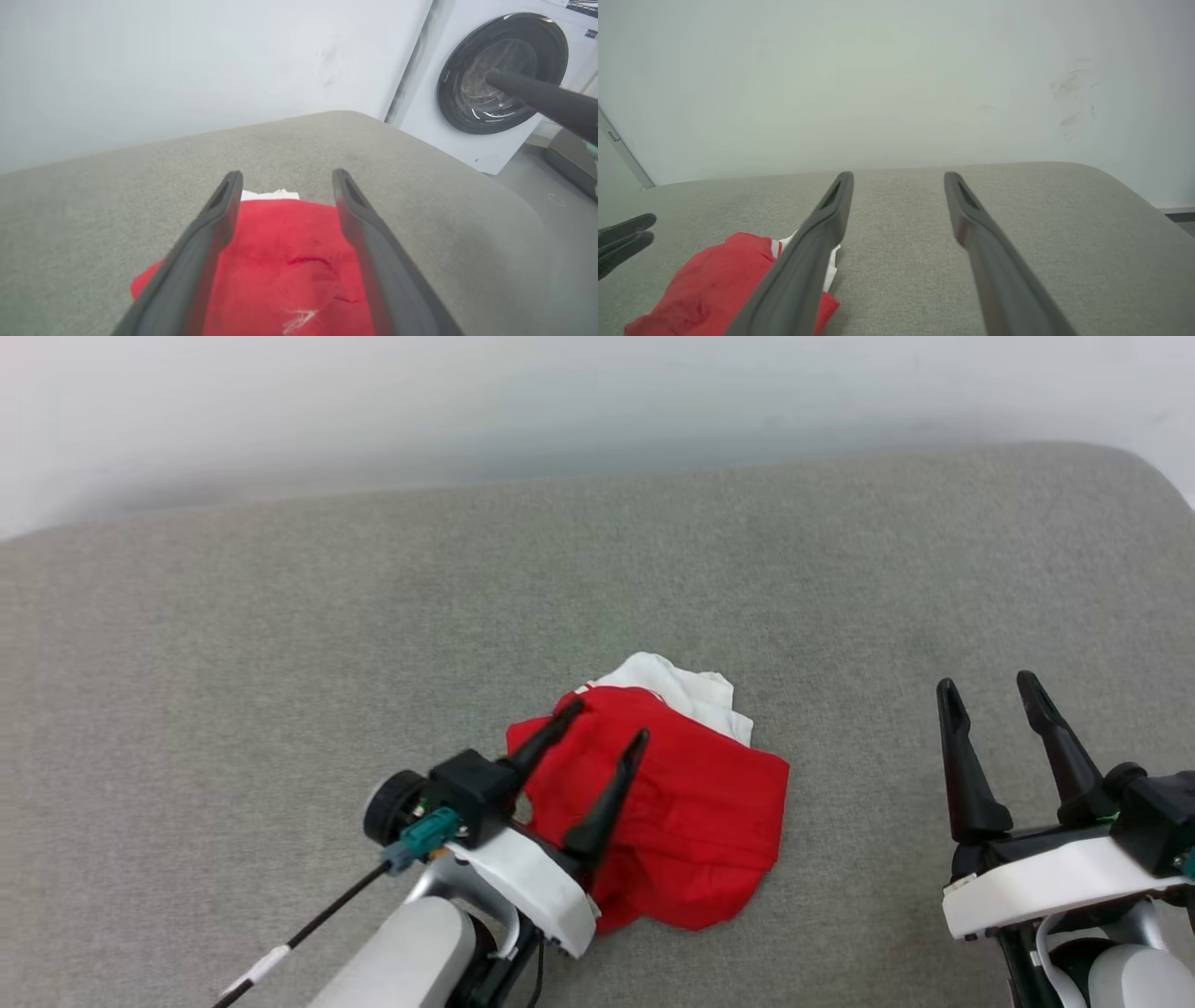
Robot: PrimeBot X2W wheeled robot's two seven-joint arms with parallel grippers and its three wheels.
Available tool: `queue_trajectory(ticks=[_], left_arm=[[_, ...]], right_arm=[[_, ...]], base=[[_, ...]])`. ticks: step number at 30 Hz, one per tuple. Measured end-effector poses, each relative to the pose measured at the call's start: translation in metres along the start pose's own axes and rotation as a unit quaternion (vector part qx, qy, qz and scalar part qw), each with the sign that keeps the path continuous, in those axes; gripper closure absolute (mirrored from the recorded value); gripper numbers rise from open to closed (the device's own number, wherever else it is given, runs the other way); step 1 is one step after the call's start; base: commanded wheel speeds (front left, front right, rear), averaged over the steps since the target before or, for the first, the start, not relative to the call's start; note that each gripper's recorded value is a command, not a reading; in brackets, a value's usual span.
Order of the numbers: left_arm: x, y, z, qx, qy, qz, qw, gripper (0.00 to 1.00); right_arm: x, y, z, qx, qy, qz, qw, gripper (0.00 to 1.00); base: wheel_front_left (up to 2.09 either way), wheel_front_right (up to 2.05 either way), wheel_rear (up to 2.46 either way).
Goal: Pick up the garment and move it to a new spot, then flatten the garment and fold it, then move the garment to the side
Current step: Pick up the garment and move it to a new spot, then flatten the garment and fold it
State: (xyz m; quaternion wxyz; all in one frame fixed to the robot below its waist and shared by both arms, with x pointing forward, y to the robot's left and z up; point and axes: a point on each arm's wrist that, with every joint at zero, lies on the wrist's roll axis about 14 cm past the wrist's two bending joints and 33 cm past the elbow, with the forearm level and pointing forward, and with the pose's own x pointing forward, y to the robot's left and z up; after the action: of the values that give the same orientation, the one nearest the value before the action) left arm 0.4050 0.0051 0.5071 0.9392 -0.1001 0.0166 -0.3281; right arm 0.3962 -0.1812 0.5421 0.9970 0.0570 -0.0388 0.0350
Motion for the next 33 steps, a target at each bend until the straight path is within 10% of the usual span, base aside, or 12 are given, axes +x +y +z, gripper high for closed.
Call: queue_trajectory(ticks=[18, 33], left_arm=[[-0.118, 0.105, 0.084, 0.067, -0.128, 0.272, 0.952, 0.0], [-0.146, 0.1, 0.073, 0.083, -0.113, 0.288, 0.947, 0.0]], right_arm=[[-0.028, 0.024, 0.01, -0.011, 0.017, 0.032, 0.999, 0.0], [-0.035, 0.028, 0.006, -0.007, 0.03, 0.038, 0.999, 0.0]], base=[[0.0, 0.0, 0.0], [0.0, 0.0, 0.0]])
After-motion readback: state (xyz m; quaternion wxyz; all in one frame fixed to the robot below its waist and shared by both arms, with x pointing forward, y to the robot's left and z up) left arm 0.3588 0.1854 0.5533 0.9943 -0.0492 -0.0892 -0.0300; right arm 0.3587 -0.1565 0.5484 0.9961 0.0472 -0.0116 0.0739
